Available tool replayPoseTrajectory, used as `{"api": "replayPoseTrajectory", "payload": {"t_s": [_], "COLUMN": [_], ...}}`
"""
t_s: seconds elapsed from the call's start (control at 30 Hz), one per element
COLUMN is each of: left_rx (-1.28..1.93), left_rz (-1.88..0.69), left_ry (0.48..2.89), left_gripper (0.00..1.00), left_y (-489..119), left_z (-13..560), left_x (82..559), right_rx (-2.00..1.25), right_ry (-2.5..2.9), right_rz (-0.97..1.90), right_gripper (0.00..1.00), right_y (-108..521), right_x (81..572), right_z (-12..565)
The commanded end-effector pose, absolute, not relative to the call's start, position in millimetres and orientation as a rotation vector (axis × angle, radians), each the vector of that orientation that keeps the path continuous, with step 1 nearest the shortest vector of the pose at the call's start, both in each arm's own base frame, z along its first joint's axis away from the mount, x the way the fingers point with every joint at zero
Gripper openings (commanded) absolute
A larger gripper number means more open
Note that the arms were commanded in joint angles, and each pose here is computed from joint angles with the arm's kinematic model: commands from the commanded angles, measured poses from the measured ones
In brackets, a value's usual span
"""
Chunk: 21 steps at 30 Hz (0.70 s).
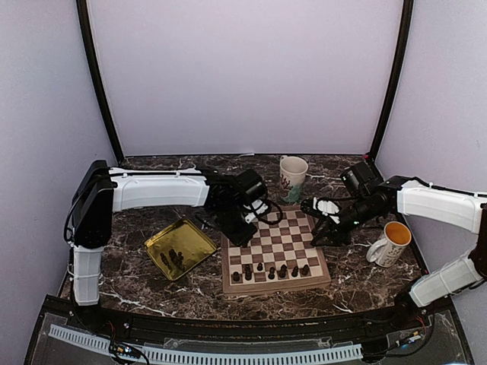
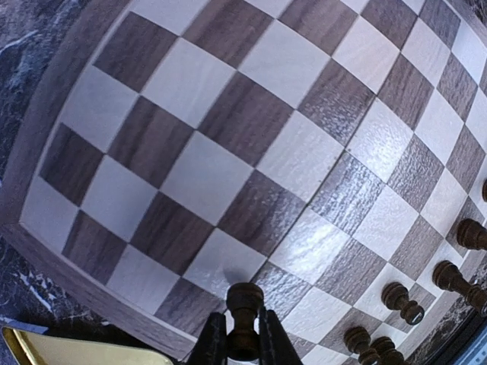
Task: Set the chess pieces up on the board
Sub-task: Place the rook on the chessboard.
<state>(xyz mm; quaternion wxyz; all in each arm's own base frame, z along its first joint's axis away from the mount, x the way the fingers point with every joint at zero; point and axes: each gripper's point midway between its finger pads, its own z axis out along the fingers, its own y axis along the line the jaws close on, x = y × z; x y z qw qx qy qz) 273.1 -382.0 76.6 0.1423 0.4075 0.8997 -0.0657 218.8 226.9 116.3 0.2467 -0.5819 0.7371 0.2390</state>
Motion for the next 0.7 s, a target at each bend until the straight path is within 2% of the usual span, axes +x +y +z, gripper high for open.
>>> {"api": "replayPoseTrajectory", "payload": {"t_s": [0.0,0.17,0.3,0.47,0.67], "left_rx": [1.275,1.312,1.322,1.320,1.316], "left_rz": [-0.183,-0.210,-0.211,-0.198,-0.173], "left_ry": [2.606,2.628,2.629,2.594,2.493], "left_gripper": [0.06,0.08,0.18,0.28,0.32], "left_y": [-382,-386,-387,-389,-387], "left_z": [78,70,70,88,120], "left_x": [261,254,253,259,270], "right_rx": [-1.575,-1.576,-1.577,-1.581,-1.593], "right_ry": [2.009,2.011,2.013,1.999,1.985], "right_rz": [0.644,0.643,0.643,0.656,0.664], "right_gripper": [0.36,0.36,0.37,0.37,0.39], "right_y": [224,224,224,227,233], "right_x": [219,220,220,221,228], "right_z": [116,116,116,123,142]}}
